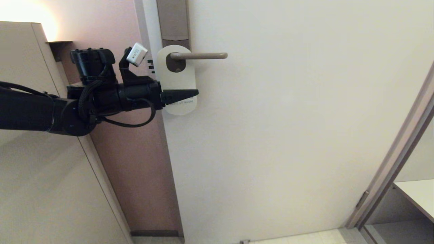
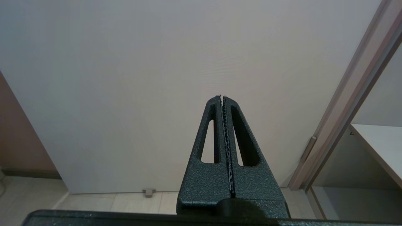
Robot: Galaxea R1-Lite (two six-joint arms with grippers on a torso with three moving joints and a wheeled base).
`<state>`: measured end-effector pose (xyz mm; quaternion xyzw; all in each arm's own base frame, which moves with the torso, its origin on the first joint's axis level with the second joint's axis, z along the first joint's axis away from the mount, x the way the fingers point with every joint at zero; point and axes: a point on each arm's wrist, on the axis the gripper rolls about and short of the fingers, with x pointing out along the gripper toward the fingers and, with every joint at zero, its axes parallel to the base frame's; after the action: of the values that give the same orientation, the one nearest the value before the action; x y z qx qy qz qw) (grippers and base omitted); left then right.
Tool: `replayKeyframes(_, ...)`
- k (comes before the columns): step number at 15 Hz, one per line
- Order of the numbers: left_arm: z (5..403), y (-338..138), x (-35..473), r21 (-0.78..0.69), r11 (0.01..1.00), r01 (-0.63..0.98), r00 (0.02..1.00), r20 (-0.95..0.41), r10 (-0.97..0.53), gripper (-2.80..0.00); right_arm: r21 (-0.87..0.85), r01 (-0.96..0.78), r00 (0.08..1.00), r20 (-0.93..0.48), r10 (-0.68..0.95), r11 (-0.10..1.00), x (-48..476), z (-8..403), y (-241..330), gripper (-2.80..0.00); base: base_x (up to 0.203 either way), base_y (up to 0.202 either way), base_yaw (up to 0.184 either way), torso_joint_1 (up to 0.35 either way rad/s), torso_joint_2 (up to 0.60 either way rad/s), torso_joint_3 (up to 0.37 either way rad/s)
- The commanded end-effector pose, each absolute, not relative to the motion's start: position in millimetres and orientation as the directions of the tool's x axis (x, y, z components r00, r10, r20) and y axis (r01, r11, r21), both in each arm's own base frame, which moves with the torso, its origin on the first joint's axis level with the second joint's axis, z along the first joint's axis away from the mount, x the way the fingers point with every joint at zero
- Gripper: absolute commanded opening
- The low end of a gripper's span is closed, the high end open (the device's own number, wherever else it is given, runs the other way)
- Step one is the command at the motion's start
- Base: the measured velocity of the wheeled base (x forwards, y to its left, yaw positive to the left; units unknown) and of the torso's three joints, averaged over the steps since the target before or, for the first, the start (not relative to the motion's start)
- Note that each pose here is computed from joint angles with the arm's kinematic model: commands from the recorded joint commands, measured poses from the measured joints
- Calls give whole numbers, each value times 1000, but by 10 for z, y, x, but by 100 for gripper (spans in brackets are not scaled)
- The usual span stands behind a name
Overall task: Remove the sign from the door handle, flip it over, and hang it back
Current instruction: Take down the sign
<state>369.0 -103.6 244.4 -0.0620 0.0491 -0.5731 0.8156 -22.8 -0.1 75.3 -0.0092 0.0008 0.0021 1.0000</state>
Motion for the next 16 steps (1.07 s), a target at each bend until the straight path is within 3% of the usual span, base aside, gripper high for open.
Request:
replayKeyframes(1, 2479, -1069, 3660, -147, 321, 936, 324, 0, -946, 0, -18, -5, 1000, -2, 5, 1000, -228, 753, -1, -280, 0, 0, 0, 0, 0, 0)
replayKeyframes(15, 2457, -1097, 3673, -127, 319, 939, 322, 7, -947, 0, -19, -5, 1000, -2, 5, 1000, -228, 753, -1, -280, 0, 0, 0, 0, 0, 0)
replayKeyframes(16, 2457, -1097, 3674, -127, 319, 939, 322, 7, -947, -280, -18, -5, 1000, -2, 5, 1000, -228, 753, -1, -280, 0, 0, 0, 0, 0, 0)
